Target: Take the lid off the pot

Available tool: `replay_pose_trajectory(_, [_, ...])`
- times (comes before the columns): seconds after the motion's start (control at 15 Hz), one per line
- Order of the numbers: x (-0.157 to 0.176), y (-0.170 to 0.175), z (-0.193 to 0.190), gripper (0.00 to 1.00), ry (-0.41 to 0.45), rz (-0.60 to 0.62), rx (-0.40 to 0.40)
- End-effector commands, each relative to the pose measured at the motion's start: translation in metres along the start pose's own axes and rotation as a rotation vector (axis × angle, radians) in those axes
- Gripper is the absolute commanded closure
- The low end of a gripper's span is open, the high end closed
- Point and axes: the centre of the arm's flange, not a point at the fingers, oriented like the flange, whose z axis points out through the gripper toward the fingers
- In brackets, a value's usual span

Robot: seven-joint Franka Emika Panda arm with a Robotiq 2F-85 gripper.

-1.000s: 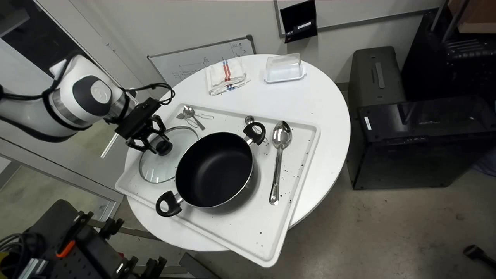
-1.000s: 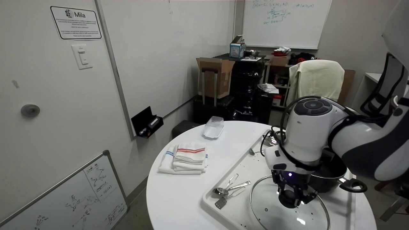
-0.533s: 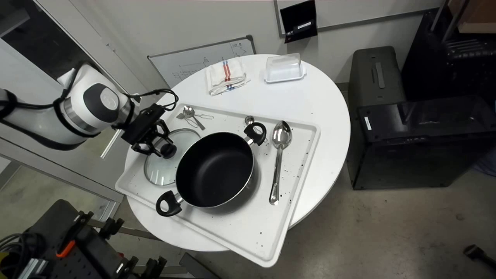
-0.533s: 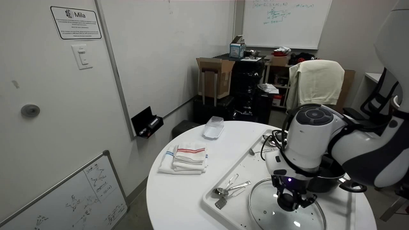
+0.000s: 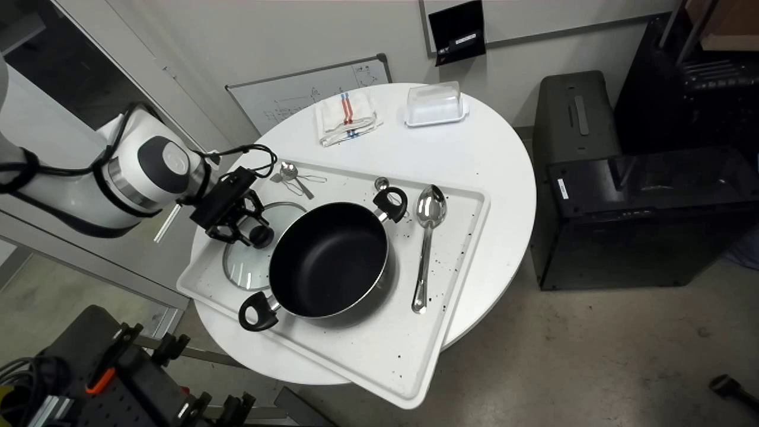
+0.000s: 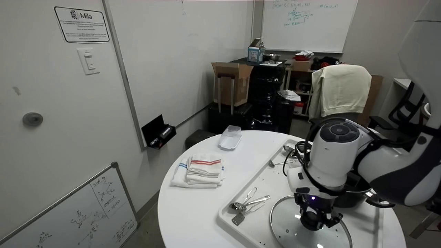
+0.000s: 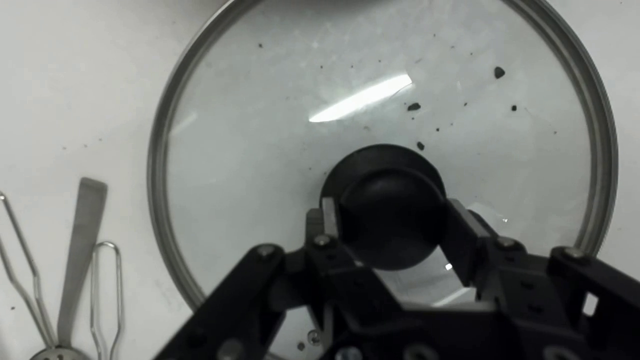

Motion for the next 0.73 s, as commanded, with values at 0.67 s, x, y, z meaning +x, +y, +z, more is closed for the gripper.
replay_pose_trajectory(0.67, [-0.013,-0.022,-0.078,0.00,0.081,-0.052,0.000])
